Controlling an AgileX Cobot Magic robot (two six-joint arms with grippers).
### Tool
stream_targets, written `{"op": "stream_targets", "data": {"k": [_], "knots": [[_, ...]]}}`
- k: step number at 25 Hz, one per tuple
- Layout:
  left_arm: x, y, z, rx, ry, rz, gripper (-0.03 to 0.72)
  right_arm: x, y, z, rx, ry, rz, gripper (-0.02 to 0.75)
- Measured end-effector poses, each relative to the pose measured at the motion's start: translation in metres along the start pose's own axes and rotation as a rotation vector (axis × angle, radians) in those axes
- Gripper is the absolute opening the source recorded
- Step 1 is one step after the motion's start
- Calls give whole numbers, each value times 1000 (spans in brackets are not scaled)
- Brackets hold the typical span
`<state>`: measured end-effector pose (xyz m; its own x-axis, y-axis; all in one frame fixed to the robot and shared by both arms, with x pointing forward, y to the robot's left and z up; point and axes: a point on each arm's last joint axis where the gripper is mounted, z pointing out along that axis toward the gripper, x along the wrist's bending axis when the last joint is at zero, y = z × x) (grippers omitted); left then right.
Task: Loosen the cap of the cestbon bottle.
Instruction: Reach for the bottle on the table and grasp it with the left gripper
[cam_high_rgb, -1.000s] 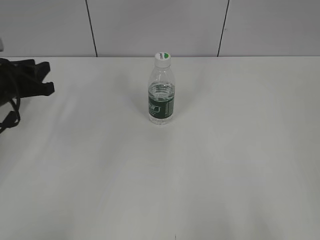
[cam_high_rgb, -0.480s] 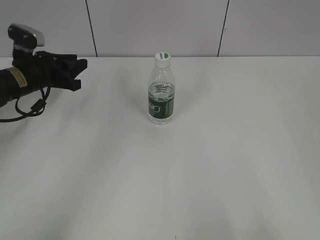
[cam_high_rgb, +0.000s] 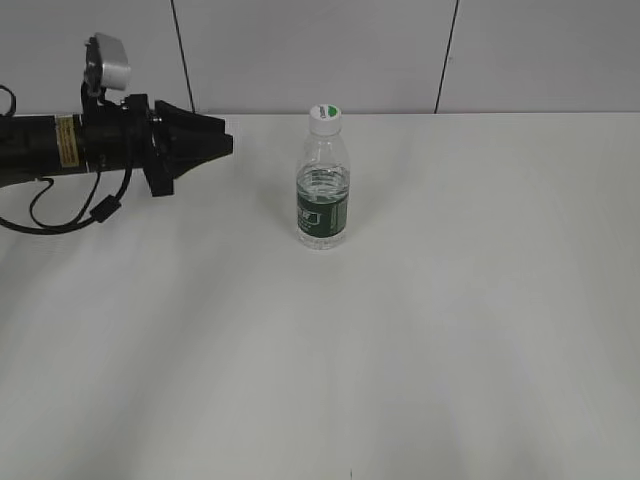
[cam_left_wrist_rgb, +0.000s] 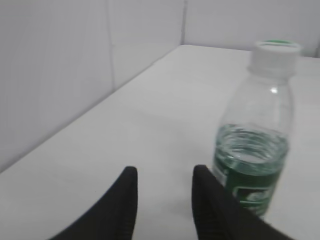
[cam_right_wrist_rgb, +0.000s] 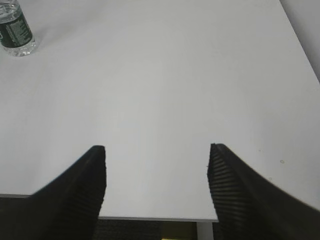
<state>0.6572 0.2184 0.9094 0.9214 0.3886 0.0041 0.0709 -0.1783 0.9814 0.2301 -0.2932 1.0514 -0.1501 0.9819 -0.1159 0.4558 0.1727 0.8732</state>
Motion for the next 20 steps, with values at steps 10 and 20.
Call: {"op": "stream_targets", "data": {"k": [10, 20], "knots": [[-7, -2, 0, 24, -89, 21, 239, 0, 0, 0, 0, 0, 0, 489], [-12, -2, 5, 32, -113, 27, 267, 0, 0, 0, 0, 0, 0, 489]]}}
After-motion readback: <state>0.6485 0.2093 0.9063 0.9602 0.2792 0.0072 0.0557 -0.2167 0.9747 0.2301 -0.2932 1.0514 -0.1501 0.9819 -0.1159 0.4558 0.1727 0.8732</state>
